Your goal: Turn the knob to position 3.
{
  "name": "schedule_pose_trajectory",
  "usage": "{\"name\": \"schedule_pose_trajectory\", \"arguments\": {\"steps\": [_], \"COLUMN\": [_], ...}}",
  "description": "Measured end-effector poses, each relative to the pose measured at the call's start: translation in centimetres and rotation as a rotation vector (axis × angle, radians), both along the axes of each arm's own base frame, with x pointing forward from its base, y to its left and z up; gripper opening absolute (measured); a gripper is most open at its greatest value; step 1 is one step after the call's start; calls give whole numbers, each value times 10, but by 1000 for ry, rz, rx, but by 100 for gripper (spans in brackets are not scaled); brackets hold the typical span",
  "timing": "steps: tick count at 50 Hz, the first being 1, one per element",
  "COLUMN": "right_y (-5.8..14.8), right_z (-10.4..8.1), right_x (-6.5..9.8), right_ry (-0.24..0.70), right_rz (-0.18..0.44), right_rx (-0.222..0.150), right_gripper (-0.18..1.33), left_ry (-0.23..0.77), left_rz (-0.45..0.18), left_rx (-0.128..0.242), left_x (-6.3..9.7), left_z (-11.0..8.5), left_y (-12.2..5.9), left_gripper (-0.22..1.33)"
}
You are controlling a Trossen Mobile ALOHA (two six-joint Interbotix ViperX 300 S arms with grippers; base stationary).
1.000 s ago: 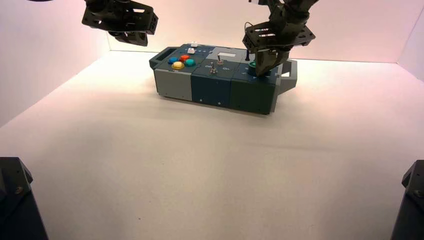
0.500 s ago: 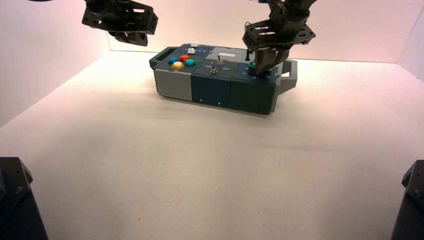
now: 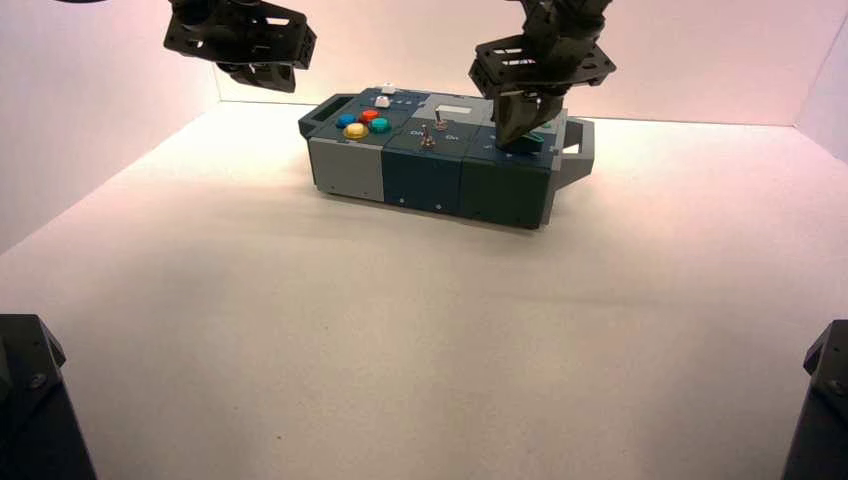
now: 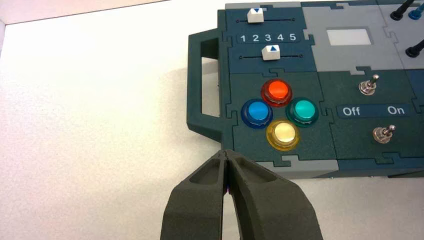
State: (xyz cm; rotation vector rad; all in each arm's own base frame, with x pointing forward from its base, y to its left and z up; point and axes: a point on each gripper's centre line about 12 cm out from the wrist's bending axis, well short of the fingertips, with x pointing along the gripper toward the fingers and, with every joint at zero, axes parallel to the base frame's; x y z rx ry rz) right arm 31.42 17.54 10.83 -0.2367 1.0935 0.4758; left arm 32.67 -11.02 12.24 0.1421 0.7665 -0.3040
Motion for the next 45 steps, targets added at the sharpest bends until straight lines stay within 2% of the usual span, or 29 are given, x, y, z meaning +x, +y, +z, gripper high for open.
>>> {"name": "schedule_pose_trajectory", "arguments": {"steps": [5, 18, 27, 35, 45], "right_y": [0, -8, -39, -63, -80], "right_z": [5, 33, 43, 40, 44], "right_x": [0, 5, 3, -3, -10], "right_ry": [-10, -87, -135, -175, -240], "right_rz": [1, -11, -84, -136, -179], "right_rx": [4, 29, 40, 35, 49], "right_gripper": [-13, -14, -14, -14, -14], "left_ry": [0, -3, -3, -3, -4], "left_rz": [0, -1, 2, -1, -2], "left_rx": [0, -1, -1, 0, 1], "left_x": [0, 0, 0, -1, -1], "left_z": [0, 1, 1, 1, 1], "left_y": [0, 0, 1, 0, 0], "left_gripper": [-16, -16, -16, -16, -16]}}
